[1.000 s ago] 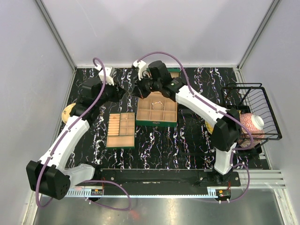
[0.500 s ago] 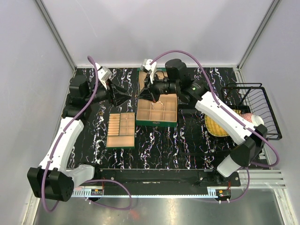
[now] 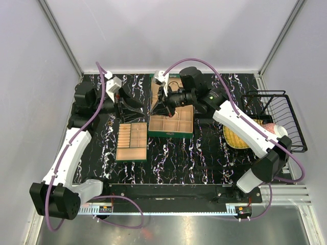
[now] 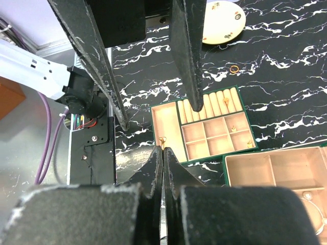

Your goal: Organize the mixed jewelry

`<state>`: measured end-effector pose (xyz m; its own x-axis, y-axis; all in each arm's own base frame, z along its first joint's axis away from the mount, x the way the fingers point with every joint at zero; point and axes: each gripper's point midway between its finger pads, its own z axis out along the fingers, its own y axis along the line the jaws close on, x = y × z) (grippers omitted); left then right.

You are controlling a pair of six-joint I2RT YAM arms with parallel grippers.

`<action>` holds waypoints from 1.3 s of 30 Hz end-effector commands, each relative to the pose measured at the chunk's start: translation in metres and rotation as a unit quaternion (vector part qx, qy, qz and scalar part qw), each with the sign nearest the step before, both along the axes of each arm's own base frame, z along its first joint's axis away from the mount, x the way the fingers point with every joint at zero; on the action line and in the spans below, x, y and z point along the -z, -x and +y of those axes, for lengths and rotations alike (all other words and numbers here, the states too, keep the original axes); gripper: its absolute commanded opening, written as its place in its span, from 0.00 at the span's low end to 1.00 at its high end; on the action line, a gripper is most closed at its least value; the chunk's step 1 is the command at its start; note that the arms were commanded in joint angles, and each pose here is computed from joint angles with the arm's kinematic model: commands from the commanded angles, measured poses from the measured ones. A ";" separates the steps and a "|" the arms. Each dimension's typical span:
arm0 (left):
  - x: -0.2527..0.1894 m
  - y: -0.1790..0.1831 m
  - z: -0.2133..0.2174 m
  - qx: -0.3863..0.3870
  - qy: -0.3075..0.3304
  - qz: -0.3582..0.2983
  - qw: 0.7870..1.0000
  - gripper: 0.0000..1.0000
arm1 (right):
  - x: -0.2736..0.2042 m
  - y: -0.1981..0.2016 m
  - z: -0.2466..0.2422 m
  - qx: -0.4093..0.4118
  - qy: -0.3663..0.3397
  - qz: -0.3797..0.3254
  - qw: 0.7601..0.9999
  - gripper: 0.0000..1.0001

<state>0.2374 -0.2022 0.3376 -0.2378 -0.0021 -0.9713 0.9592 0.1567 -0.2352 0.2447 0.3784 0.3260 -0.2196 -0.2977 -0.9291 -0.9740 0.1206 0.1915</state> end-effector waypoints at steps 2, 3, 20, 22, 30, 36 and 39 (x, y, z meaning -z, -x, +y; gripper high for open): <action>-0.011 -0.001 0.000 0.018 0.002 -0.039 0.999 0.56 | -0.010 0.008 0.004 -0.024 -0.014 -0.010 1.000 0.00; -0.010 -0.002 0.000 0.018 0.002 -0.037 0.999 0.56 | -0.010 0.008 0.004 -0.024 -0.014 -0.009 1.000 0.00; 0.000 0.001 -0.007 0.033 0.001 -0.012 0.999 0.40 | -0.009 -0.002 0.014 -0.020 -0.016 0.001 1.000 0.00; 0.001 0.001 -0.008 0.034 0.001 -0.011 0.999 0.40 | -0.011 -0.002 0.014 -0.020 -0.018 0.001 1.000 0.00; 0.003 -0.002 -0.008 0.028 -0.001 -0.012 1.000 0.40 | -0.011 -0.001 0.013 -0.021 -0.018 0.000 1.000 0.00; 0.006 -0.002 -0.008 0.029 -0.001 -0.007 1.000 0.38 | -0.014 -0.002 0.013 -0.020 -0.020 -0.004 1.000 0.00; 0.007 -0.002 -0.008 0.029 -0.002 -0.005 1.000 0.36 | -0.013 -0.002 0.013 -0.019 -0.020 -0.003 1.000 0.00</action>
<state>0.2413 -0.2088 0.3247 -0.2819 0.0147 -0.9593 0.9516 0.1317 -0.2776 0.2522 0.3871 0.3127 -0.2481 -0.3175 -0.9152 -0.9679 0.1192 0.2210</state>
